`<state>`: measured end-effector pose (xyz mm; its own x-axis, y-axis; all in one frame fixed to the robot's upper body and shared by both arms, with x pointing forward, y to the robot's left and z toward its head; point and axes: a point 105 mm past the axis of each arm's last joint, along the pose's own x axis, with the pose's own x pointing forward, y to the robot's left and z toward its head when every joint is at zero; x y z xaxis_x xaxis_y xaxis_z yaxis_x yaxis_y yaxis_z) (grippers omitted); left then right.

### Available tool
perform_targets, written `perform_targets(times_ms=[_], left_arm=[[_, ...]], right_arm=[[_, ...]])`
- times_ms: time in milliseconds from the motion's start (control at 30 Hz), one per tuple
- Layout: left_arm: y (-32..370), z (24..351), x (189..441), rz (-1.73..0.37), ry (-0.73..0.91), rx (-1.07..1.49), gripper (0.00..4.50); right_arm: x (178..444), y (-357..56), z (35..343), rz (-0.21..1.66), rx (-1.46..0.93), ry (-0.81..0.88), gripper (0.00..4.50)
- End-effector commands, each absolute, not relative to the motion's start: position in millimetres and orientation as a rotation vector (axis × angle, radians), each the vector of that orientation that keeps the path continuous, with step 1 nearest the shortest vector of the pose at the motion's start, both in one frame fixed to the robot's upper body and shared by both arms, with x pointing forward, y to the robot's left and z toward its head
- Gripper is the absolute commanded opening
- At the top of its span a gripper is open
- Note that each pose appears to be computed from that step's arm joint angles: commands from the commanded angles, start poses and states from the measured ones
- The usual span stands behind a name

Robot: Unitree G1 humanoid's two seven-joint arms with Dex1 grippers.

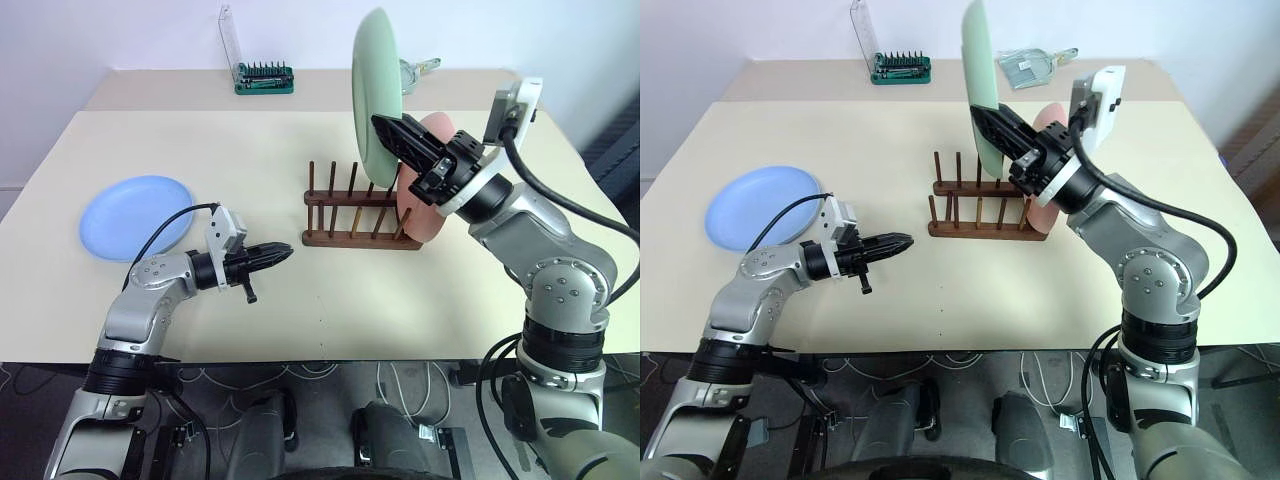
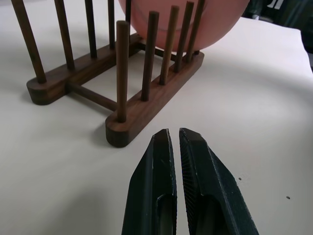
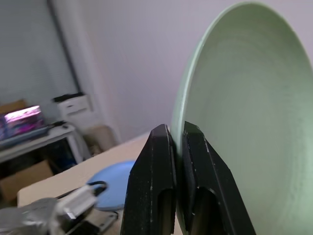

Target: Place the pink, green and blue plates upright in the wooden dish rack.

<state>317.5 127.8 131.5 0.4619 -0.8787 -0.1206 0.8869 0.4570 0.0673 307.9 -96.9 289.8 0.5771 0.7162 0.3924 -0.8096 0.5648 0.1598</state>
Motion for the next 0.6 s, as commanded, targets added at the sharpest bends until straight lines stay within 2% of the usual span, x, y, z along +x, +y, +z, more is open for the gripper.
perform_targets(times_ms=[33, 600], left_arm=[[131.4, 145.1, 315.8, -1.081, 0.024, 0.134, 0.27], [133.5, 151.9, 315.7, -1.078, 0.013, 0.152, 0.27]], right_arm=[[305.3, -104.8, 292.2, 0.901, 0.425, -0.318, 0.03], [315.5, -103.7, 262.4, 0.840, 0.511, -0.202, 0.03]])
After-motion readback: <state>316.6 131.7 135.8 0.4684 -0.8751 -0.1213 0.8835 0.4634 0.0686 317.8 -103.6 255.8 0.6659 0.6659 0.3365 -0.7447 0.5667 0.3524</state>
